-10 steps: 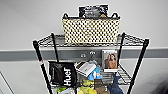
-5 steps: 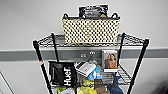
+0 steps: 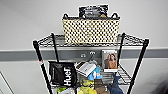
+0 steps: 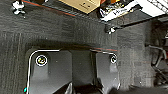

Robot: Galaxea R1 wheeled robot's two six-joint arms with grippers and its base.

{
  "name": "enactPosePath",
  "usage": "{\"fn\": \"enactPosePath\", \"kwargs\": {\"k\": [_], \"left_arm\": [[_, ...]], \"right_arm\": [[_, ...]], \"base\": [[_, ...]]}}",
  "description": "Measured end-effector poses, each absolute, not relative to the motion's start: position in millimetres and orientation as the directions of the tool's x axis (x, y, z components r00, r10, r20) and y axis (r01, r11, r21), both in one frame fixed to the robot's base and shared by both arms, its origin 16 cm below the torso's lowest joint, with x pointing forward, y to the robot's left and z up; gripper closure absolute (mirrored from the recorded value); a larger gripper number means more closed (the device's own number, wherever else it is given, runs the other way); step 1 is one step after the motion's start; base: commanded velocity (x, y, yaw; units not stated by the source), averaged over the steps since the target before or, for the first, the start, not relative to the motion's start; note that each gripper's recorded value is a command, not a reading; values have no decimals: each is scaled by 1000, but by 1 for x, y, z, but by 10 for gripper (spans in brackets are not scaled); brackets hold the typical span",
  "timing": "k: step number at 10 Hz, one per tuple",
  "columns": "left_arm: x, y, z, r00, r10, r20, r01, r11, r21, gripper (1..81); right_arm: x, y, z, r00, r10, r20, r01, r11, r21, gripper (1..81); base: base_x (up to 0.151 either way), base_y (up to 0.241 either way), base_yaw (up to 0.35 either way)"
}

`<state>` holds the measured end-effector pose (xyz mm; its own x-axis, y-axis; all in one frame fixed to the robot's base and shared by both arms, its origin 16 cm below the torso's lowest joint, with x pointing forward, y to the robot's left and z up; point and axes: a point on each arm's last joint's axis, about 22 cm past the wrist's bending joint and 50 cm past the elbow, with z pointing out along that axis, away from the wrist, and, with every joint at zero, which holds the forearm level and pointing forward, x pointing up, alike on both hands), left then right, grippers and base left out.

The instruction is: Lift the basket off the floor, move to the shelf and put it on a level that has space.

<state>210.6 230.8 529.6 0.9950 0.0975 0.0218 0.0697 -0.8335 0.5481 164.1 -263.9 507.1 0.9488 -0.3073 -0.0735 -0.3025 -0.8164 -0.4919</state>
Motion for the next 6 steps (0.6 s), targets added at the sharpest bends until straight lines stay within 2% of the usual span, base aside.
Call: {"fn": "enactPosePath", "kwargs": {"k": [3, 6], "left_arm": [[188, 230, 505, 997, 78, 9, 62, -856, 514, 10], [175, 230, 482, 997, 80, 4, 69, -879, 472, 10]], "right_arm": [[147, -270, 481, 952, -300, -64, -298, -849, -436, 10], [128, -234, 461, 960, -271, -70, -274, -860, -430, 10]], "base": [[0, 0, 0], [0, 0, 0]]}}
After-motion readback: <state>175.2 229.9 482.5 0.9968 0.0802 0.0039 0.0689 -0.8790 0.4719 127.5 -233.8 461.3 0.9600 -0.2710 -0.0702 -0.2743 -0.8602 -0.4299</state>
